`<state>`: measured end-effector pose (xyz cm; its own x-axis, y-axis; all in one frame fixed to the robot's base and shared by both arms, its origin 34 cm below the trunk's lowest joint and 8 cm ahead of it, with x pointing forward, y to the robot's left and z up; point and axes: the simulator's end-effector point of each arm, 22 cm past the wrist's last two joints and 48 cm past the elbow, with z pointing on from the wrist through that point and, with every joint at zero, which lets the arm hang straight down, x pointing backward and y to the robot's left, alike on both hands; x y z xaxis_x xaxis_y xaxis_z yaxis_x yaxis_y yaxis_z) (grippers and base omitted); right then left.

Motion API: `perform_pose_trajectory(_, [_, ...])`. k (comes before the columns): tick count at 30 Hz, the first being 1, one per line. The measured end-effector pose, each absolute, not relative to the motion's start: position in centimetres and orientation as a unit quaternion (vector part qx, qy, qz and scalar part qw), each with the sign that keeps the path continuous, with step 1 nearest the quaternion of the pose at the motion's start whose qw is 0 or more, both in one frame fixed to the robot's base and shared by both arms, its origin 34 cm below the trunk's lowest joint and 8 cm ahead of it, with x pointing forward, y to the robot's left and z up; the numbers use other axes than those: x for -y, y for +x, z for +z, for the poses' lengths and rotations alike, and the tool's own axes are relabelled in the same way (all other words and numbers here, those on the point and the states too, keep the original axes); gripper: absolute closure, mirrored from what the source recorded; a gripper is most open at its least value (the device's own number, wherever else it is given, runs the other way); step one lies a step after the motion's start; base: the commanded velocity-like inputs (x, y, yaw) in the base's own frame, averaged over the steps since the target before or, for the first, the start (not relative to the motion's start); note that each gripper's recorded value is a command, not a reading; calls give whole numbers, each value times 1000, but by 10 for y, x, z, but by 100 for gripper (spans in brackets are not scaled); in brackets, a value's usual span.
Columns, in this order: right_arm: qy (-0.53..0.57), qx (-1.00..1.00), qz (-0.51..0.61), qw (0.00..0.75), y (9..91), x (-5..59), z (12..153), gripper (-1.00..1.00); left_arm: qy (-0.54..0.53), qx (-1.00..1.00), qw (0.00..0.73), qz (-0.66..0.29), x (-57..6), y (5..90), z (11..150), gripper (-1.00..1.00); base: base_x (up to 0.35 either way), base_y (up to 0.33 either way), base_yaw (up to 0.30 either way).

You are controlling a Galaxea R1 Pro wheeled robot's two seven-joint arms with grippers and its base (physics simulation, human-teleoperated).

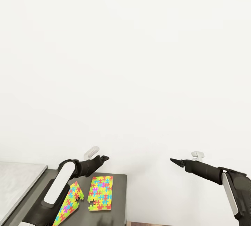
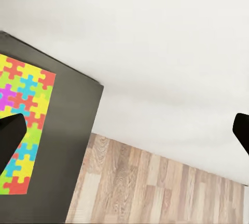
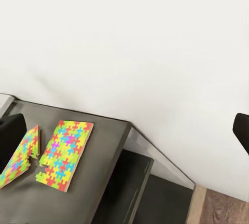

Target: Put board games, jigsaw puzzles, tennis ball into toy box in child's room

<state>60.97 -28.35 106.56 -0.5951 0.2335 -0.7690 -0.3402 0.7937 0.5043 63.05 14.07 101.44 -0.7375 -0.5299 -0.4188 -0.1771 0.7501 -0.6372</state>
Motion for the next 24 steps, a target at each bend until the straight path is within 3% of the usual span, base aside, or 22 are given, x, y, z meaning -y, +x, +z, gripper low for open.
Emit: perform_pose_trajectory(24, [-33,-876,293,383,621,260,1036,-100,-279,-904,232,-229,-173,660,943,-100,0,0,0])
